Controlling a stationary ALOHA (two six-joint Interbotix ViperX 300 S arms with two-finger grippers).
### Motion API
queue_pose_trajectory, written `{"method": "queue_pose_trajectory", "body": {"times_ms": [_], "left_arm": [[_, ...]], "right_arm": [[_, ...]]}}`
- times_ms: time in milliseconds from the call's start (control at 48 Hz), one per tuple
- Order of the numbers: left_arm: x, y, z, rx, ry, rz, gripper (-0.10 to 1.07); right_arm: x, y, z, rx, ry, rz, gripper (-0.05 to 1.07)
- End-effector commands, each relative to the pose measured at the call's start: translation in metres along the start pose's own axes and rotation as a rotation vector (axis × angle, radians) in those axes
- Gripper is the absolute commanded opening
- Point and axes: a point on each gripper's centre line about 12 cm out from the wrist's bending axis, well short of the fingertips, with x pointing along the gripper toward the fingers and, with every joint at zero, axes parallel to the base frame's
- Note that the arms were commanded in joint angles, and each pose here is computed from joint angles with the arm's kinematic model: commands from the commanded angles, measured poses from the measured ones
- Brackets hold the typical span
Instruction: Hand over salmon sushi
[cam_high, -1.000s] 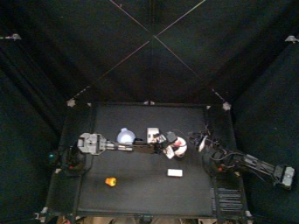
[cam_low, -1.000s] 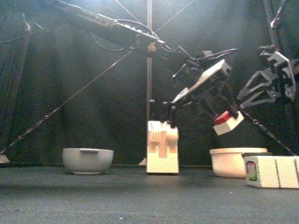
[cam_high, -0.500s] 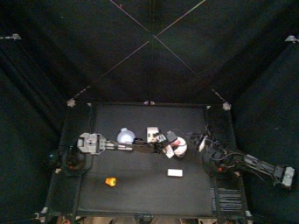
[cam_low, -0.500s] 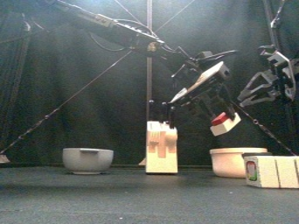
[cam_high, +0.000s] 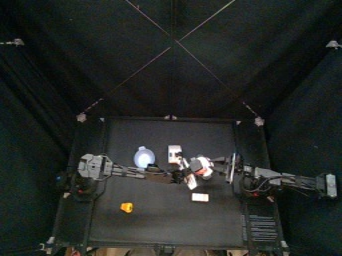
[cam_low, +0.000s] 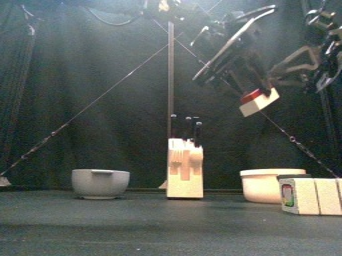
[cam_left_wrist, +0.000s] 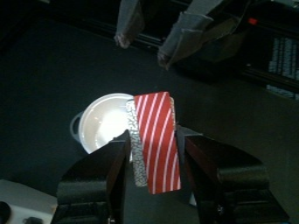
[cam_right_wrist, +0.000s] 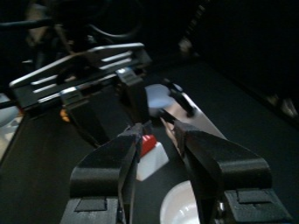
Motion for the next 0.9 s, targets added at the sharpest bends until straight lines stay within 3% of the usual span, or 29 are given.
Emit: {"method": "queue_pose_trajectory", "body": {"times_ms": [0,417,646,875], "left_arm": [[-0.026,-0.005,0.028,-0.012,-0.071,-0.030,0.59],[-0.046,-0.008,0.024,0.001,-0.088,-0.070,0.59],[-0.047,-0.014,0.027,0.016,-0.123,-0.117,0.59],[-0.051,-0.012,0.029,0.040,-0.138,-0.114,0.59]], "right_arm": [[0.005,0.015,0.016,-0.054,-0.077,0.084,0.75],[0.017,0.020,0.016,-0.074,-0.063,0.106,1.01],[0.021,0.019,0.012,-0.053,-0.040,0.100,1.01],[0.021,0.021,0.008,-0.046,-0.019,0.107,1.01]]}}
